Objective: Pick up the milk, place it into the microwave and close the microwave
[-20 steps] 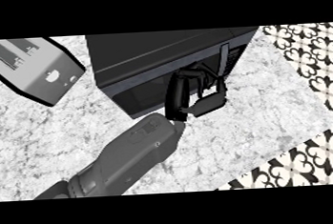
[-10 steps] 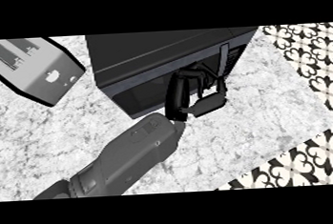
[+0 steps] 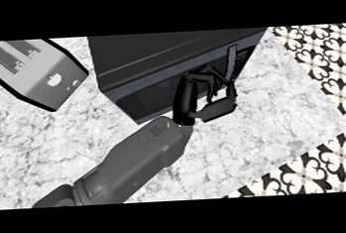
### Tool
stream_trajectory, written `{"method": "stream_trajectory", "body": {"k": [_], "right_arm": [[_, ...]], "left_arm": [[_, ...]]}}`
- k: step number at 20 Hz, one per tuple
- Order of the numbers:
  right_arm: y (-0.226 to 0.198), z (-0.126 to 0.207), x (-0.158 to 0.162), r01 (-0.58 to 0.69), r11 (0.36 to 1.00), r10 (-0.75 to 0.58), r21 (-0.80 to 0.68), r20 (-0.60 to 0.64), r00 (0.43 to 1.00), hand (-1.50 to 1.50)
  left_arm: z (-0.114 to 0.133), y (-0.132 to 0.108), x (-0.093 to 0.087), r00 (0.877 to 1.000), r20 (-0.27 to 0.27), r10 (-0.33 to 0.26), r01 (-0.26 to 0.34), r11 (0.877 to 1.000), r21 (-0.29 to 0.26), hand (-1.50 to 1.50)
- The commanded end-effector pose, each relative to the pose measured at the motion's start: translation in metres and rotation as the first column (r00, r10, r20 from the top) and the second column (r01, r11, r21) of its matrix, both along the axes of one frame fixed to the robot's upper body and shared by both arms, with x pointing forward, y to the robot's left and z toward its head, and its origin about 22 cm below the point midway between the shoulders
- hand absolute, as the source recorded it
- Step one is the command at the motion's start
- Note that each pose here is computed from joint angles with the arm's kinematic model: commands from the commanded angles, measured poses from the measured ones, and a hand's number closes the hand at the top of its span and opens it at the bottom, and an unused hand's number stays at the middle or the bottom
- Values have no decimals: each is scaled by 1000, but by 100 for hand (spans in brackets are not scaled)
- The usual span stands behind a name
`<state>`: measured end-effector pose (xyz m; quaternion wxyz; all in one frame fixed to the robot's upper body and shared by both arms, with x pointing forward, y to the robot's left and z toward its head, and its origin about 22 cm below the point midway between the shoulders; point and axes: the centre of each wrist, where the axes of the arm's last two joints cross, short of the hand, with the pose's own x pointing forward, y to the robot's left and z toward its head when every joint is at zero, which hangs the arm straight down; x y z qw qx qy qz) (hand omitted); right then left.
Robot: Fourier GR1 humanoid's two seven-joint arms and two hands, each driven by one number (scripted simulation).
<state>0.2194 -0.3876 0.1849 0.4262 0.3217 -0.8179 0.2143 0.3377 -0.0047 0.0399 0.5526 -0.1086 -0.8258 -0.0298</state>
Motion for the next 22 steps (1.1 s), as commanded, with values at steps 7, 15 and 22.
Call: {"method": "stream_trajectory", "body": {"k": [7, 15, 22], "right_arm": [[3, 4, -1, -84, 996, 84, 21, -2, 996, -150], [-8, 10, -8, -36, 999, 36, -3, -4, 999, -150], [-10, 11, -15, -24, 1000, 24, -4, -26, 999, -150]], "left_arm": [[-14, 16, 20, 976, -140, 165, -150, 983, 110, 150], [-38, 29, 14, 942, -233, 241, -214, 967, 137, 150], [-38, 28, 14, 943, -247, 222, -198, 973, 120, -150]]}}
